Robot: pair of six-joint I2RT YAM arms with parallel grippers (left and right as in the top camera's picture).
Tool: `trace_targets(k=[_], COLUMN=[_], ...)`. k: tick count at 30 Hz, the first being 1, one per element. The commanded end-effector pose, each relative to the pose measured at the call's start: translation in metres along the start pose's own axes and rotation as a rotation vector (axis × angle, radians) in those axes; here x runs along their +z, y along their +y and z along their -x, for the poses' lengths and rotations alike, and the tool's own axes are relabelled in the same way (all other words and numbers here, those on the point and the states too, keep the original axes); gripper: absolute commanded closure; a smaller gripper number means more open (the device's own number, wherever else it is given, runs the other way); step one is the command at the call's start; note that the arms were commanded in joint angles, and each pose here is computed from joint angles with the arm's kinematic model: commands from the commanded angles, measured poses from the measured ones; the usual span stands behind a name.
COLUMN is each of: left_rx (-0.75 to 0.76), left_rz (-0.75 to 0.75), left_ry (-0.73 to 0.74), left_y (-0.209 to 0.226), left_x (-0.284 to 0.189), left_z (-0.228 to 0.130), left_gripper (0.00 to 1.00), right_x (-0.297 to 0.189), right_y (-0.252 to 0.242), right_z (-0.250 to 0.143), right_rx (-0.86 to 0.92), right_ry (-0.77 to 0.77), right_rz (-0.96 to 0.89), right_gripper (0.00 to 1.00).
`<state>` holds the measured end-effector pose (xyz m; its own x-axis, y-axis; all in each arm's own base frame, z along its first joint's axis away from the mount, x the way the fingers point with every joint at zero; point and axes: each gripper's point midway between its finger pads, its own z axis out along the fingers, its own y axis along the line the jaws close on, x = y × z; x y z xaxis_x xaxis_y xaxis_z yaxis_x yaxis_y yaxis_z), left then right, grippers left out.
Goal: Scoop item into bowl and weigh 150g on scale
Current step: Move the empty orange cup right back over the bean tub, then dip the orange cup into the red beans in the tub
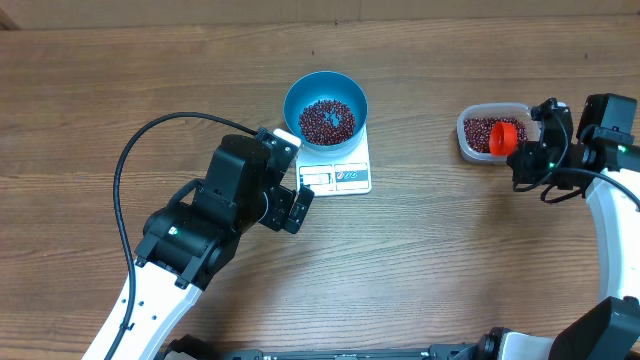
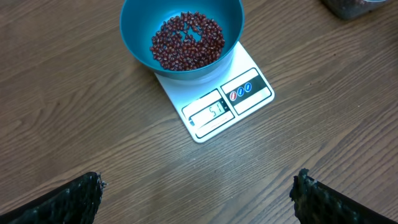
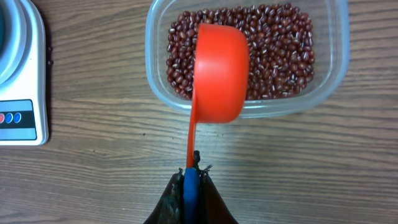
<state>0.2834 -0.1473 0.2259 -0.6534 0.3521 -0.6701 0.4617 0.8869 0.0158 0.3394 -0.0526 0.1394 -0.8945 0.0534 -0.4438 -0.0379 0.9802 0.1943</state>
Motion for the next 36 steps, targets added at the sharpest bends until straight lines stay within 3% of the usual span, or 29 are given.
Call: trace_targets(k=[1,11,12,18,36], left_rx=[0.011,0.011,0.011,0.011,0.011], left_rz=[-0.010,-0.010,-0.010,-0.010,-0.010], left_ry=[-0.026,-0.026,-0.026,-0.026,-0.026], left_y=[0.000,0.000,0.000,0.000,0.000], left_x=[-0.006,-0.006,-0.006,-0.006,-0.006], left_z=[0.007,0.007,0.007,0.007,0.007], left_gripper=[0.00,0.00,0.00,0.00,0.00], right_x=[0.000,0.002,0.002,0.001,0.001], right_y=[0.010,0.008,0.008,0.007,0.005], right_z=[0.002,0.012,0.014,0.018,0.026], right_rx=[0.003,-0.011,-0.013,-0.019,-0.032], right_ry=[-0.023,-0.059,-0.066,-0.081,-0.114], right_rz=[0.060,0.059,0.056,0.052,0.045], right_gripper=[0.96,0.96,0.88,0.85,0.87])
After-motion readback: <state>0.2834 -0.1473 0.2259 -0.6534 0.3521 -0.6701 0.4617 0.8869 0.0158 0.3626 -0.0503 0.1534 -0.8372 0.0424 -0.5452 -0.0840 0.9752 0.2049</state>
